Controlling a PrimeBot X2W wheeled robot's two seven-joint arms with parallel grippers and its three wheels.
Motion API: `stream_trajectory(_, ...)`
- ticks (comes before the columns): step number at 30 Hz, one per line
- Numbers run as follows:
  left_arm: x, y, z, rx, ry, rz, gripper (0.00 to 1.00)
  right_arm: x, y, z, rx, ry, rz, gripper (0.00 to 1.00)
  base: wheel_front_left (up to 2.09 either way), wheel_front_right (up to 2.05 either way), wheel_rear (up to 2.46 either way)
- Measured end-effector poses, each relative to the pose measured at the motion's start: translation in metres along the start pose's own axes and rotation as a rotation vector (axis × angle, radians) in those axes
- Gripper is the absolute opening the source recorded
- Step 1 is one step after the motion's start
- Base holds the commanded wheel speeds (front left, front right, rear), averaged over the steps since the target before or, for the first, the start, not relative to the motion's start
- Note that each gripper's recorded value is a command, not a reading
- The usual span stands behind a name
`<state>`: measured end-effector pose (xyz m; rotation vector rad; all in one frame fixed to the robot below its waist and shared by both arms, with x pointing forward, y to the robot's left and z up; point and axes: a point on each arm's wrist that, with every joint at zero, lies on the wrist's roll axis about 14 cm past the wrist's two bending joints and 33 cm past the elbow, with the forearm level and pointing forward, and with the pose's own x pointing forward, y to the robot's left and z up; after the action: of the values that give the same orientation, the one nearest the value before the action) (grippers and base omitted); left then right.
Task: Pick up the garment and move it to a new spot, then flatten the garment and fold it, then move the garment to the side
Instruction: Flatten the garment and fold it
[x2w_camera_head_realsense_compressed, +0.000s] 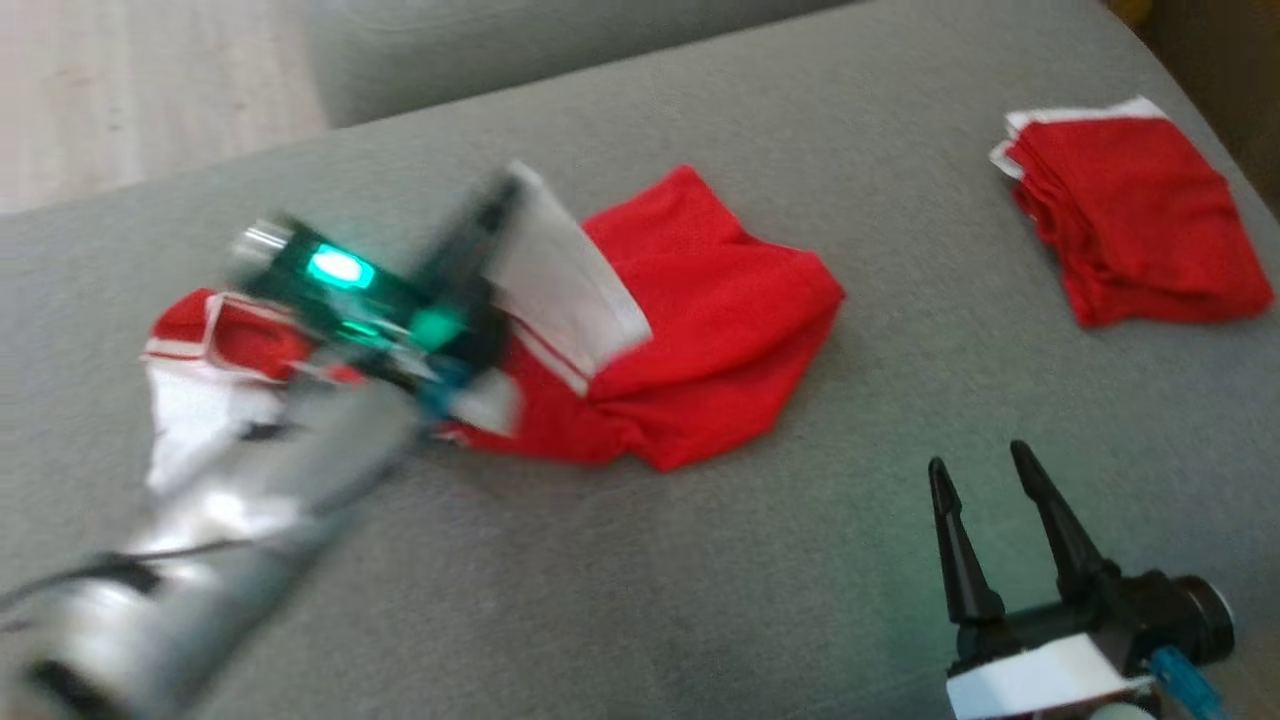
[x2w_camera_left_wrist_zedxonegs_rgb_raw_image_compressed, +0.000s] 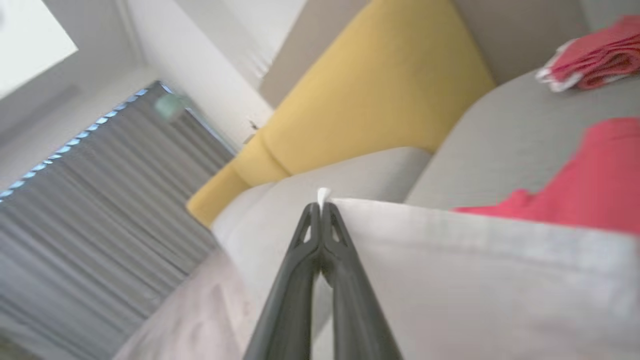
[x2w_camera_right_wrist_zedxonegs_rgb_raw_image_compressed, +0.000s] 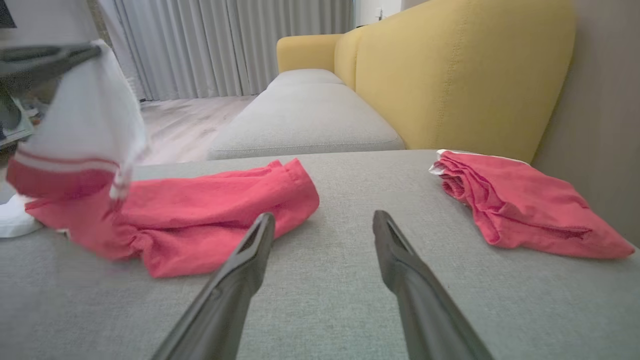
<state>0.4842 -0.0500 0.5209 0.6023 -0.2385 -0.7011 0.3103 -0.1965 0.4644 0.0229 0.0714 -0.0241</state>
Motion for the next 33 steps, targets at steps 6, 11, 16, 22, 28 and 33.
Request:
stream_trajectory(6, -0.051, 0.12, -0.001, 0.142, -0.015, 0.242, 0.0, 0.001, 0.022, -0.006, 0.014, 0.013, 0.076, 1.0, 0.0, 0.0, 0.0)
stream_trajectory(11, -0.093, 0.178, -0.009, 0.226, 0.041, 0.364, 0.0, 0.007, 0.041, -0.006, 0.018, 0.014, 0.139, 1.0, 0.0, 0.0, 0.0)
stream_trajectory(16, -0.11, 0.199, -0.02, 0.231, 0.081, 0.41, 0.0, 0.01, 0.053, -0.022, 0.023, 0.068, 0.179, 1.0, 0.0, 0.0, 0.0)
stream_trajectory(22, -0.116, 0.201, -0.029, 0.211, 0.101, 0.419, 0.0, 0.011, 0.079, -0.048, 0.024, 0.153, 0.269, 1.0, 0.0, 0.0, 0.0)
stream_trajectory(28, -0.121, 0.201, -0.034, 0.202, 0.116, 0.419, 0.0, 0.023, 0.086, -0.075, -0.006, 0.241, 0.308, 1.0, 0.0, 0.0, 0.0)
stream_trajectory(33, -0.121, 0.199, -0.037, 0.192, 0.12, 0.408, 0.0, 0.049, 0.087, -0.082, -0.03, 0.266, 0.32, 1.0, 0.0, 0.0, 0.0)
